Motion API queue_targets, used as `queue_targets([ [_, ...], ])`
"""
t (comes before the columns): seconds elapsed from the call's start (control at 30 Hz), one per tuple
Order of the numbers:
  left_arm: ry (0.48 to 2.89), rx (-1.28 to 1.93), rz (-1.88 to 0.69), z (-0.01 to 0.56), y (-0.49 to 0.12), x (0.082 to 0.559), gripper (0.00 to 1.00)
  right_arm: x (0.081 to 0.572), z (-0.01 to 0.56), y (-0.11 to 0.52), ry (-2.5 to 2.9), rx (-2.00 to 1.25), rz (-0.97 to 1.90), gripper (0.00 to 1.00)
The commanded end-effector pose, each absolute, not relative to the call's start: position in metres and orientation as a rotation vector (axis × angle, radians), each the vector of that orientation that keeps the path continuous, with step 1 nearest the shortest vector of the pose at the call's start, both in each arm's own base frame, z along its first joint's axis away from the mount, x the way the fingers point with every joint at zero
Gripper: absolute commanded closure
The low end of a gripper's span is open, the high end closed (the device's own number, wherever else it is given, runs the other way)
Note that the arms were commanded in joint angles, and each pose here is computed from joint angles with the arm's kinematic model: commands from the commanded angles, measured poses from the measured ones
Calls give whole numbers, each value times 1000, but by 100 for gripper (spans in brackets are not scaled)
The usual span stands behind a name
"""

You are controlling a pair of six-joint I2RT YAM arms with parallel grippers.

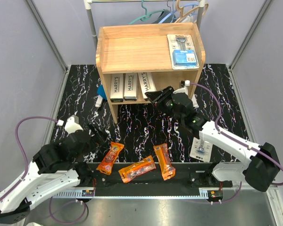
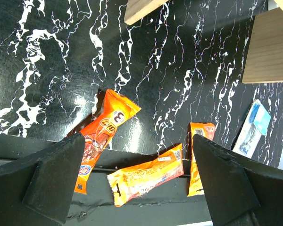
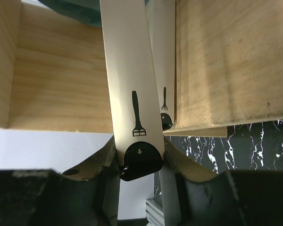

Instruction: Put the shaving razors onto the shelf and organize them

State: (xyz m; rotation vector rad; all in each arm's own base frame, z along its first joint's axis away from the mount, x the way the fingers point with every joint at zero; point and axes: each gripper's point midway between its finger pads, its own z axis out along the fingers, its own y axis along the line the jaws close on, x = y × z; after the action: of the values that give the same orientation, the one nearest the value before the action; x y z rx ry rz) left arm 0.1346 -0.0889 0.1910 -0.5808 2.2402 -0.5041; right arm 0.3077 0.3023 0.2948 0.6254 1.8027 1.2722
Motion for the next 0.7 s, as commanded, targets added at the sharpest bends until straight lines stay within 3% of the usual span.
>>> queue_targets([
  [0.0,2202,-589,-564,200,-94,138,1,326,322,302,1702,686,1308,89],
  [0.67,2179,-588,-610,211,-94,136,1,349,280,339,1841,711,1326,84],
])
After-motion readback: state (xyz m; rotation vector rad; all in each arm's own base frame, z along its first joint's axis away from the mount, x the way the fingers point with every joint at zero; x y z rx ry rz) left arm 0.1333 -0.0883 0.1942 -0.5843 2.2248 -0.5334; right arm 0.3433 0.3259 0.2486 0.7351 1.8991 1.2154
